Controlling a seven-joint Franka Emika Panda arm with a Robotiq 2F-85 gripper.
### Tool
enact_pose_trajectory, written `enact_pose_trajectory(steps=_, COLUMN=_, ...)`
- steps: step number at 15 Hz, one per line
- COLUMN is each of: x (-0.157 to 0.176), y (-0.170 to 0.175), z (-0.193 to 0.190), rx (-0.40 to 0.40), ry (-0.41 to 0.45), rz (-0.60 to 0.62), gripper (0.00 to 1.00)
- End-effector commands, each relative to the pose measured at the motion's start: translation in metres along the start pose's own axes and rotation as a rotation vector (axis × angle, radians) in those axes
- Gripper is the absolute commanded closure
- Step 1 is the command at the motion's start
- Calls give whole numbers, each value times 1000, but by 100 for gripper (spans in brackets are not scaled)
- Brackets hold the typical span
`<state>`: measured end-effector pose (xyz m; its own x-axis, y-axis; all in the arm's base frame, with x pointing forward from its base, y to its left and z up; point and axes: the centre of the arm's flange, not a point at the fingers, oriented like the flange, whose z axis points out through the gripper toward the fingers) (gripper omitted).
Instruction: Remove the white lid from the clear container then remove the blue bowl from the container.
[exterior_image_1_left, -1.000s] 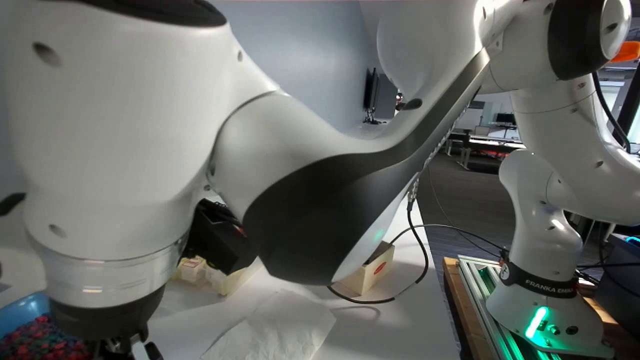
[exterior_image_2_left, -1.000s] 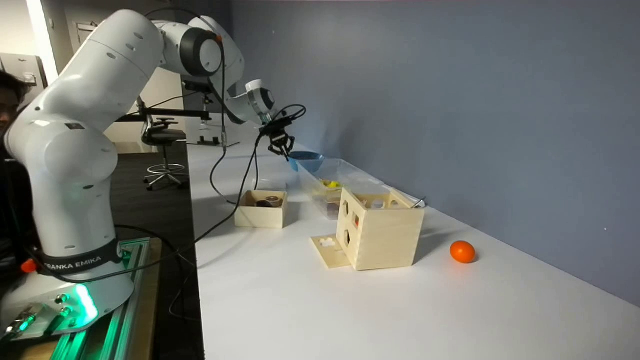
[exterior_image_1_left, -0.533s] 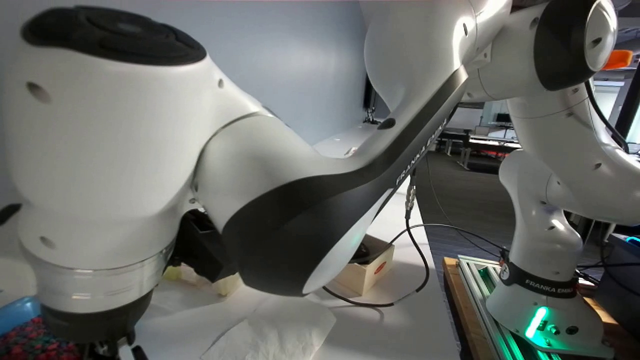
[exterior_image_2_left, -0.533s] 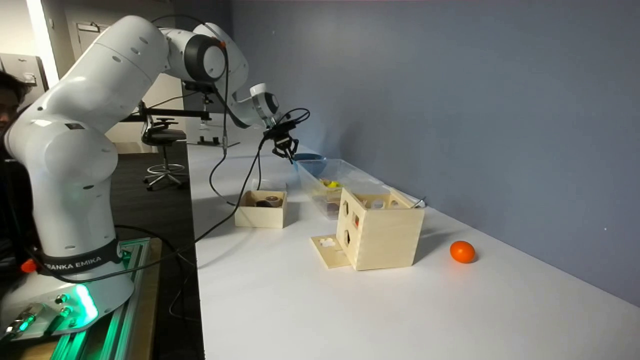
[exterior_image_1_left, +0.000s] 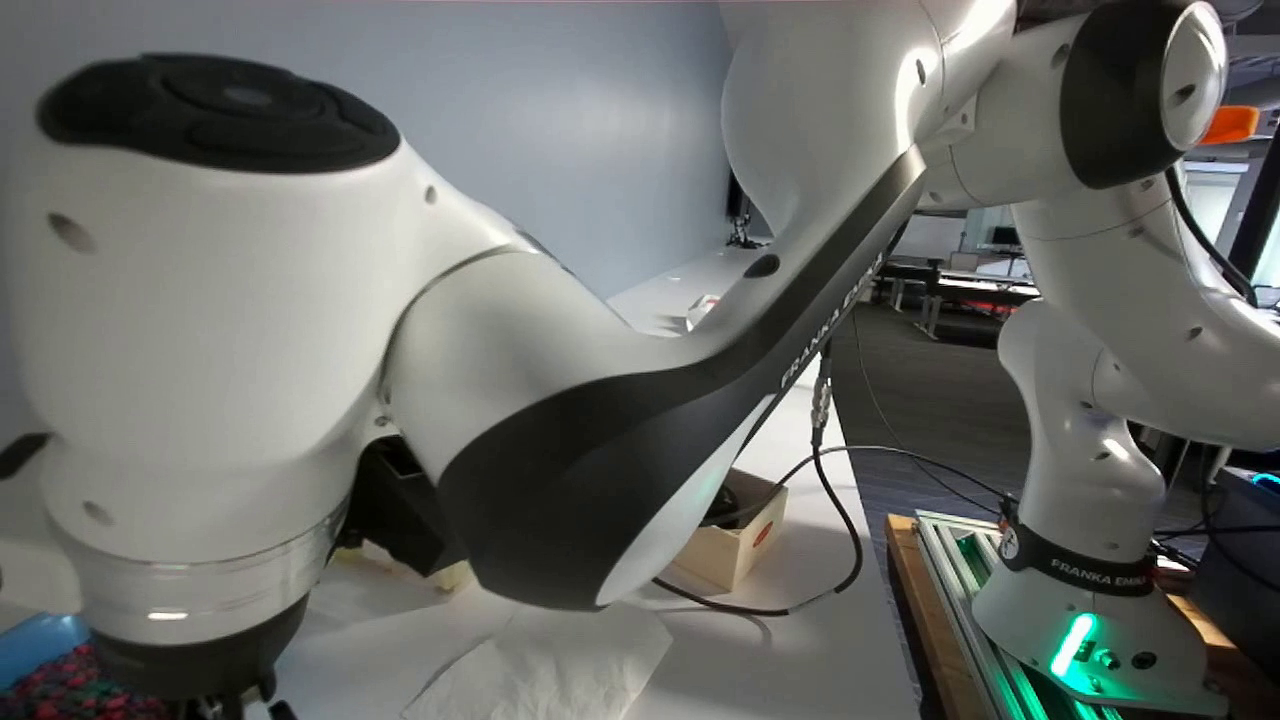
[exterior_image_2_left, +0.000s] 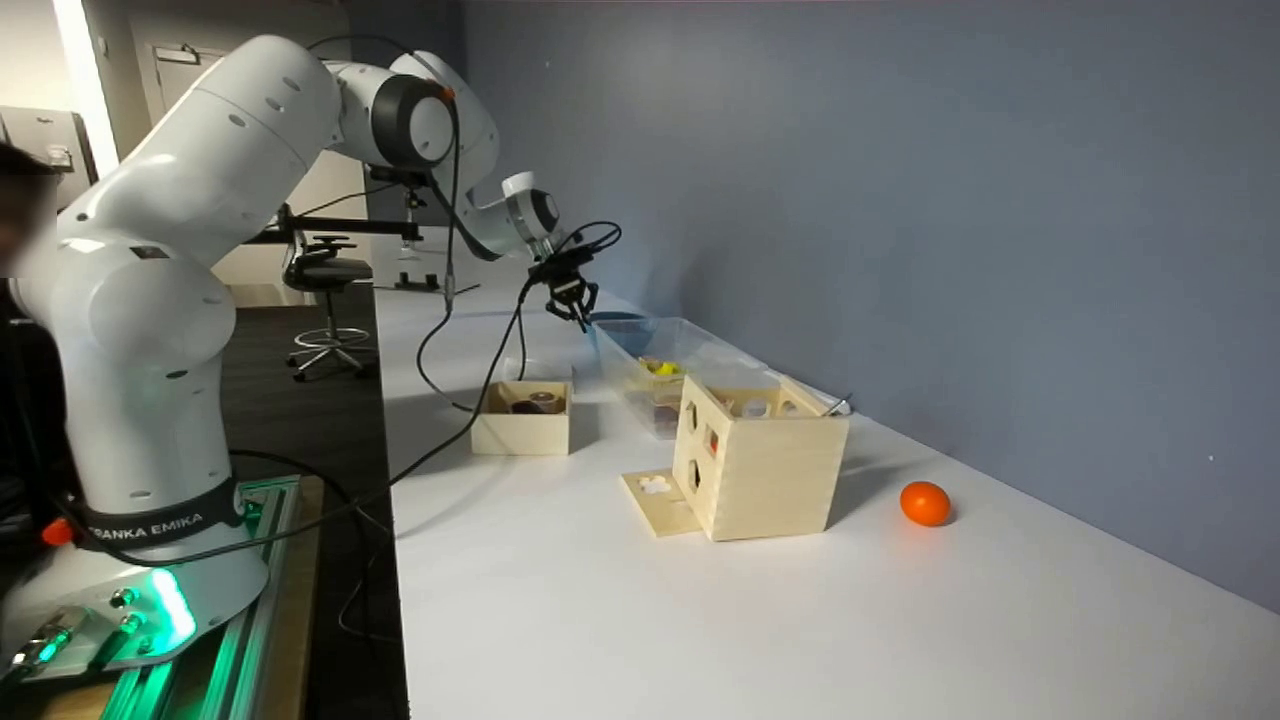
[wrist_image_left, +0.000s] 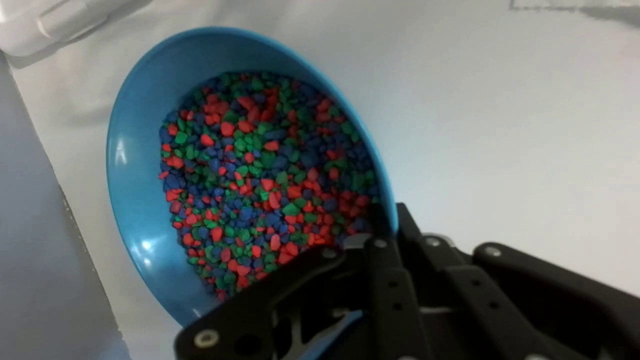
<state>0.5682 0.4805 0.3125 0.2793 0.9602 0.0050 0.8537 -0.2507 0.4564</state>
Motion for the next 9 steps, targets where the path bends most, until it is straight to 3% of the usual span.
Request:
enact_pose_trajectory(steps=1, x=11, y=17, z=-13, rx=-27, ry=11, rz=9, gripper=71)
enact_pose_trajectory(steps=4, x=10, y=25, z=-29, rx=-38, ry=39, rz=26, gripper=56)
enact_pose_trajectory(steps=9, x=-11, y=47, z=-81, rx=-72, ry=64, rz=158, gripper=21)
